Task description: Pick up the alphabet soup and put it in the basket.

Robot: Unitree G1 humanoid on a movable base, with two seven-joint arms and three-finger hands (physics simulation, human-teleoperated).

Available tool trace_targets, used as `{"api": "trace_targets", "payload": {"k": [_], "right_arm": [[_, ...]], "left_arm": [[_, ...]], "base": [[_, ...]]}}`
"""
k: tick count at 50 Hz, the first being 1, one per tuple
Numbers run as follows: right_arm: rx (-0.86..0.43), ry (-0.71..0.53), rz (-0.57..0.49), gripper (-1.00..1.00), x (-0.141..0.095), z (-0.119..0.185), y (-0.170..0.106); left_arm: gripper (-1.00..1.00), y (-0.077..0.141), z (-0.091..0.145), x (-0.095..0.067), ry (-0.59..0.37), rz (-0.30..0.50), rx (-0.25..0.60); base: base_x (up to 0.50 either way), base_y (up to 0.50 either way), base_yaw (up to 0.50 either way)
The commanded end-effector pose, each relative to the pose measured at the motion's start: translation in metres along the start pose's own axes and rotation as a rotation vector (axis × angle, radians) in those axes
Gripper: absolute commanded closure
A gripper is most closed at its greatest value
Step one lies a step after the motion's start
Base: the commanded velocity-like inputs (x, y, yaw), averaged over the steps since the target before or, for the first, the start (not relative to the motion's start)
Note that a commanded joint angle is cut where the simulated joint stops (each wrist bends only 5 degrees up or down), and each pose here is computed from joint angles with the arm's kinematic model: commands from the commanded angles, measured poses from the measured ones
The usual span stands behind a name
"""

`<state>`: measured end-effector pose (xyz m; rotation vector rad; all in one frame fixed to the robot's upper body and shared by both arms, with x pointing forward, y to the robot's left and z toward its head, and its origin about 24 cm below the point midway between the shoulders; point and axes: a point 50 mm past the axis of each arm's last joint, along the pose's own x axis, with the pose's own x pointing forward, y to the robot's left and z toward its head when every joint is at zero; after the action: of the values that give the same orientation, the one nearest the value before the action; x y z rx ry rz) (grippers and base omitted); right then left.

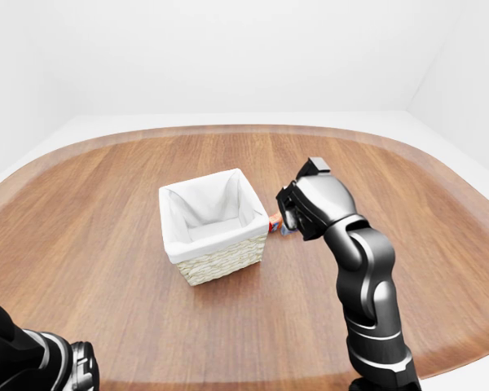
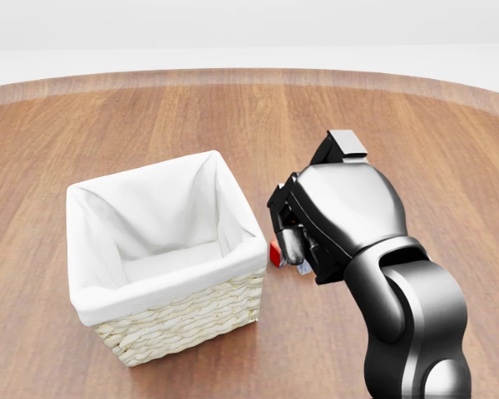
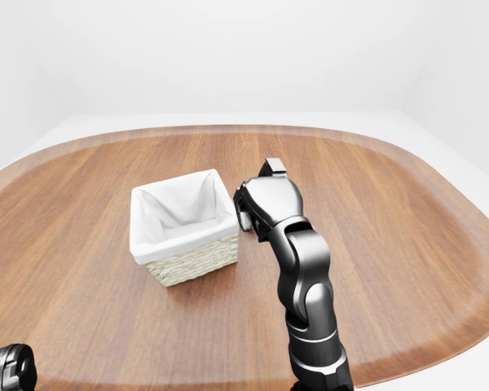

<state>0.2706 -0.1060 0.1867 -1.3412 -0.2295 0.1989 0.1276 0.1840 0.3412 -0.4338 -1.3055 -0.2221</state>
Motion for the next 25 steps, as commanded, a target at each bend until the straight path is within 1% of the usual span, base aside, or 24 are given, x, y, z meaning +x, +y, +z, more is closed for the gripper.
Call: {"api": "trace_targets", "payload": {"k": [1,7,10,13,19,25], "right_arm": [[-0.040,-0.007,-0.065,0.95,0.006,0.004,-0.019],[-0.043,-0.034,-0.081,0.95,0.009,0.014,-0.023],[-0.041,-0.041,-0.079,0.95,0.011,0.017,-0.022],[-0.041,-0.048,-0.086,0.95,0.012,0.019,-0.024],[-0.066,-0.071,-0.146,0.95,0.015,0.029,-0.040],[-0.071,-0.091,-0.159,0.95,0.018,0.039,-0.043]], "left_arm": [[-1.00,-0.001,0.000,0.001,0.004,-0.008,-0.007],[-1.00,0.000,-0.001,0.000,0.002,0.000,0.004],[-1.00,-0.001,0.000,0.001,0.006,-0.011,-0.012],[-1.00,-0.001,0.000,0.001,0.013,-0.015,-0.007],[-1.00,-0.002,-0.001,0.000,0.020,-0.019,-0.010],[-1.00,-0.003,-0.002,0.000,0.027,-0.026,-0.010]], "base": [[0.00,0.00,0.00],[0.00,0.00,0.00],[0.00,0.00,0.00],[0.00,0.00,0.00],[0.00,0.00,0.00],[0.00,0.00,0.00]]}}
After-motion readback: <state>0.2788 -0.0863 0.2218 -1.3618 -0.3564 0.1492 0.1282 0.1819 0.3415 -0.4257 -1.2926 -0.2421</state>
